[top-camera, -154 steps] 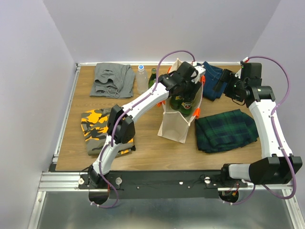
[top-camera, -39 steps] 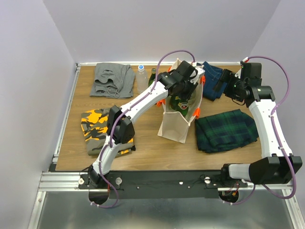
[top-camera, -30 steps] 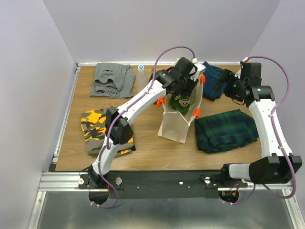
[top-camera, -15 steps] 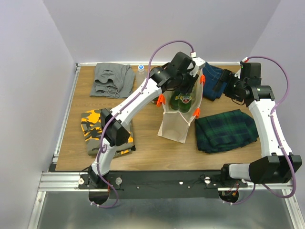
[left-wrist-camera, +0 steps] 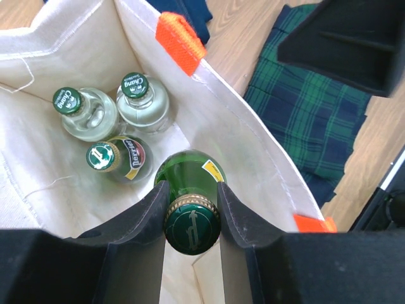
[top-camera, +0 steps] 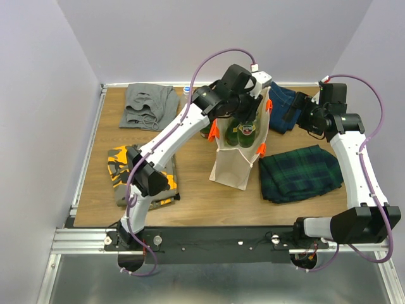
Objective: Take the beverage out of the canvas bag
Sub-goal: Take out the drink from the canvas bag, then place the drink at the center of the board.
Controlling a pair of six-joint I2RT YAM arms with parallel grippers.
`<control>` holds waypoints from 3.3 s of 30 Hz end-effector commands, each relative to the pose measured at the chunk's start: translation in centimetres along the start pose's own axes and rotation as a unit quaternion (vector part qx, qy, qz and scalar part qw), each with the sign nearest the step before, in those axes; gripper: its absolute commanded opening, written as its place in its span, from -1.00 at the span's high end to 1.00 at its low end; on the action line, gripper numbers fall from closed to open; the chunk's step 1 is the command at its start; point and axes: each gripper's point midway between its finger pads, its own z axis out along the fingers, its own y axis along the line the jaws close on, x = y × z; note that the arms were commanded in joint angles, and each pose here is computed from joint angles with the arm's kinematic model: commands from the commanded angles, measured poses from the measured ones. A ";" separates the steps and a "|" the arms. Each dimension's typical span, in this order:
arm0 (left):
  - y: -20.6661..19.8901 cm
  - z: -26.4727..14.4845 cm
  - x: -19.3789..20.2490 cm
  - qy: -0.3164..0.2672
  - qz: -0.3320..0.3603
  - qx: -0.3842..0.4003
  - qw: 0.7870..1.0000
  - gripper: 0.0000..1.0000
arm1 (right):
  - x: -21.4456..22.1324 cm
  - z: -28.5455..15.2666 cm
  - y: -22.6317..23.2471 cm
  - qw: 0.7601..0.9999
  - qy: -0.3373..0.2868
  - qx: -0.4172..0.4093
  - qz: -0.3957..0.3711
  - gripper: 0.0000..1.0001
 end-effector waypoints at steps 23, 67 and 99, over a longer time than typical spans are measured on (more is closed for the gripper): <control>-3.1 -13.4 -11.4 -0.210 0.031 0.022 0.977 1.00 | -0.1 -0.7 0.0 1.000 -0.007 0.001 0.001 -1.00; 1.3 -21.3 -13.9 -0.288 0.023 -0.089 0.953 1.00 | 0.3 -0.3 0.1 1.000 -0.001 -0.006 0.002 -1.00; 13.8 -20.4 -8.0 -0.238 -0.053 -0.262 0.934 1.00 | 0.3 0.8 0.5 1.000 0.013 -0.013 0.004 -1.00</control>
